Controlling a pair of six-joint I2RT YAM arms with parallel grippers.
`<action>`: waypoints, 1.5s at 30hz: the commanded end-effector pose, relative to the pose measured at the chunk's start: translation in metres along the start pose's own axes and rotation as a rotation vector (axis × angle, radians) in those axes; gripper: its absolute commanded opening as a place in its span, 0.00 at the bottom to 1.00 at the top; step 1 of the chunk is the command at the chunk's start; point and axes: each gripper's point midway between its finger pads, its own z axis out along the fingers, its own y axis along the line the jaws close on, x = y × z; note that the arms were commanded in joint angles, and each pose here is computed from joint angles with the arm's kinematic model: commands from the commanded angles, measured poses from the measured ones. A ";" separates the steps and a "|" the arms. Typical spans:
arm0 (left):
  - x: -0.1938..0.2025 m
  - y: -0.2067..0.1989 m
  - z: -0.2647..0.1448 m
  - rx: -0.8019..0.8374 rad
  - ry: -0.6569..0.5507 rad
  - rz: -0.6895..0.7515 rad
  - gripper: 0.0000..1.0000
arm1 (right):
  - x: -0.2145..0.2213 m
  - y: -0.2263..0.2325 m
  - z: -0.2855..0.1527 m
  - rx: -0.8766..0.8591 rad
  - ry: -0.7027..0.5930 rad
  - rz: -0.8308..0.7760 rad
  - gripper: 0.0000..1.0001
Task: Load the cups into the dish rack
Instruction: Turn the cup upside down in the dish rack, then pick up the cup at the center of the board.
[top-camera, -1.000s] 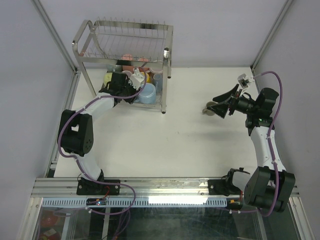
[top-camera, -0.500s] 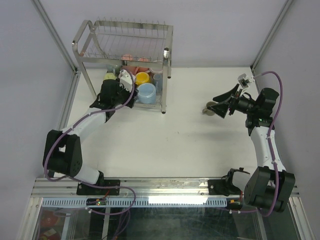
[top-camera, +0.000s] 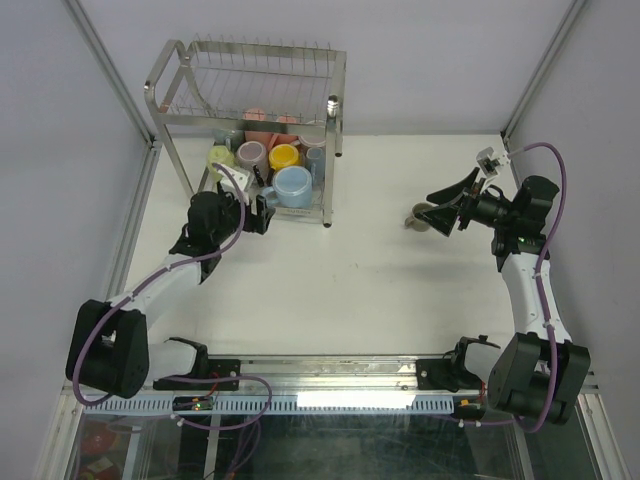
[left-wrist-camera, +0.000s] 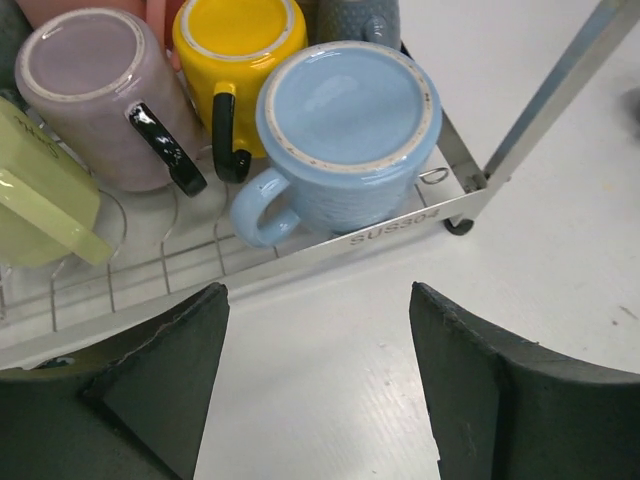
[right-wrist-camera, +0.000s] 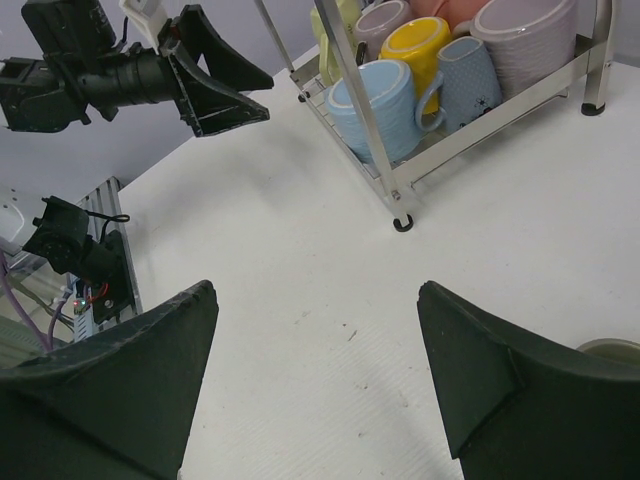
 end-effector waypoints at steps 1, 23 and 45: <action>-0.046 -0.013 -0.021 0.046 -0.219 -0.081 0.73 | -0.005 0.001 -0.003 0.001 -0.012 -0.060 0.84; -0.065 -0.056 -0.075 0.234 -0.392 -0.484 0.97 | -0.004 -0.009 -0.010 0.042 -0.023 -0.078 0.84; -0.015 -0.066 -0.082 0.271 -0.348 -0.778 0.99 | 0.015 -0.072 -0.029 0.278 0.176 -0.180 0.85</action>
